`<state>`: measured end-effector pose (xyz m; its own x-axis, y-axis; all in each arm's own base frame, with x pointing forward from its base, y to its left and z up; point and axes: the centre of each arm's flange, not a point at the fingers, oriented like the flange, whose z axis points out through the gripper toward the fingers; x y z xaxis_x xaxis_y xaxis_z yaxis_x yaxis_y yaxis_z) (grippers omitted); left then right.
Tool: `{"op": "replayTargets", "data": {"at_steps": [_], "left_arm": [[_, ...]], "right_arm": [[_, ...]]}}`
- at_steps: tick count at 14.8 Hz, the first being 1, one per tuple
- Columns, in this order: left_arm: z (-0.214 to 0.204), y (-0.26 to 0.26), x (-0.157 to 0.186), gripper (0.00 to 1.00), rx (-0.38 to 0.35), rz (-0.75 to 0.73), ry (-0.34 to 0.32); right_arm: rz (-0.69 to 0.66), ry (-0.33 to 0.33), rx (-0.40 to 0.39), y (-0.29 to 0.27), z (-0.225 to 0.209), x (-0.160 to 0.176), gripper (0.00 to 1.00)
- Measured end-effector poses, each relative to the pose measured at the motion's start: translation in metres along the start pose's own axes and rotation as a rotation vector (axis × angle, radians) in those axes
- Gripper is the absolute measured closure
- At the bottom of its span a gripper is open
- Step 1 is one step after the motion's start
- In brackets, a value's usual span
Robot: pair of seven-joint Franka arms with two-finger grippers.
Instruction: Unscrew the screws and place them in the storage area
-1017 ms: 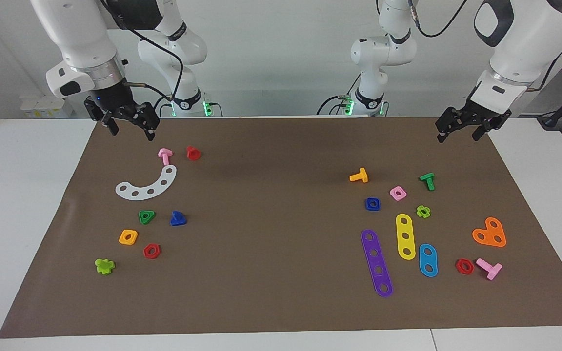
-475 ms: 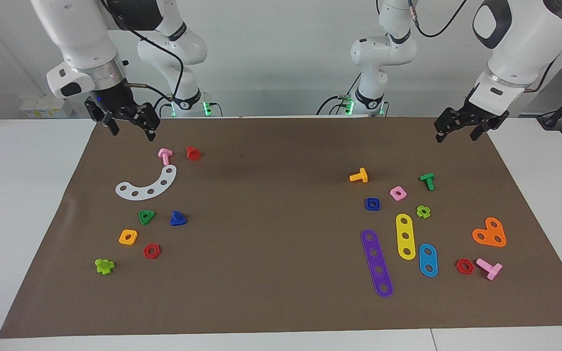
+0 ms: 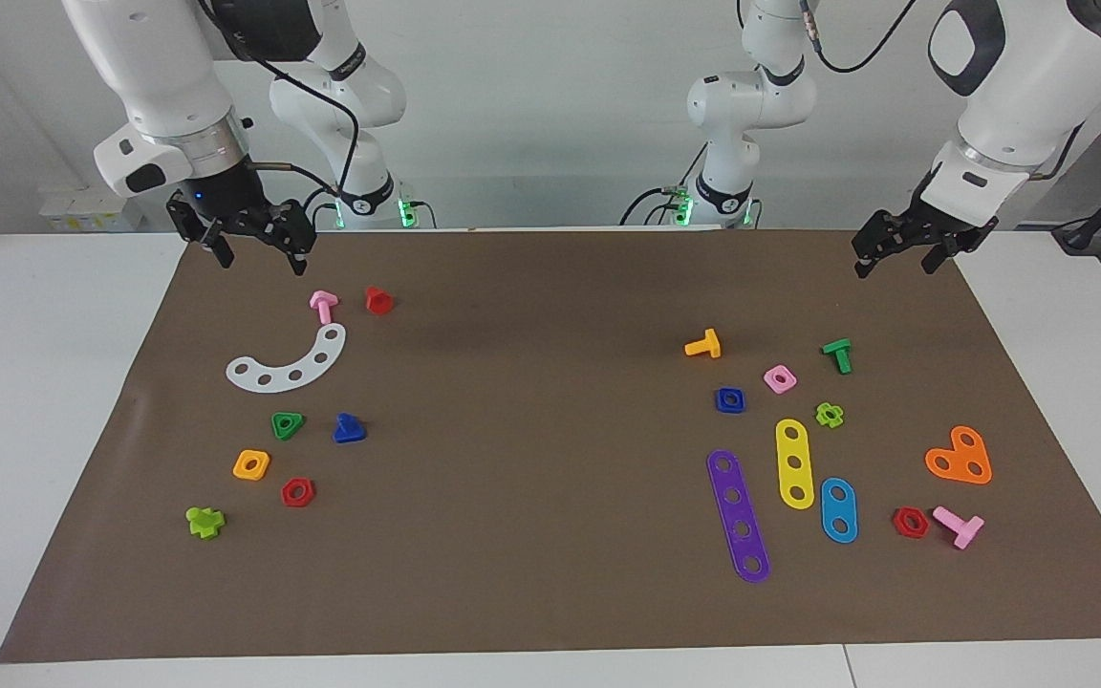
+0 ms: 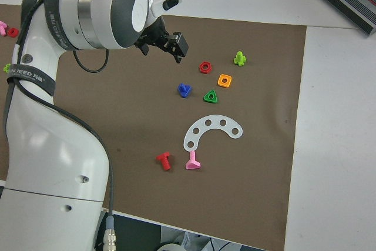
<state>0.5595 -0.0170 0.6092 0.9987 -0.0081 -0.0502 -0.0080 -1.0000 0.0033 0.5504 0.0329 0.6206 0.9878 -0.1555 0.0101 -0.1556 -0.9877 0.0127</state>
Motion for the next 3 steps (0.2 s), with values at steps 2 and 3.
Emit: {"op": "replayTargets", "data": {"at_steps": [2,3], "left_arm": [[0.0002,-0.0002,0.0,0.0,0.0,0.0,0.0],[0.0002,-0.0005,0.0,0.0,0.0,-0.001,0.0]], "right_arm": [[-0.001,0.0,0.0,0.0,0.0,0.0,0.0],[-0.001,0.0,0.0,0.0,0.0001,0.0,0.0]]}}
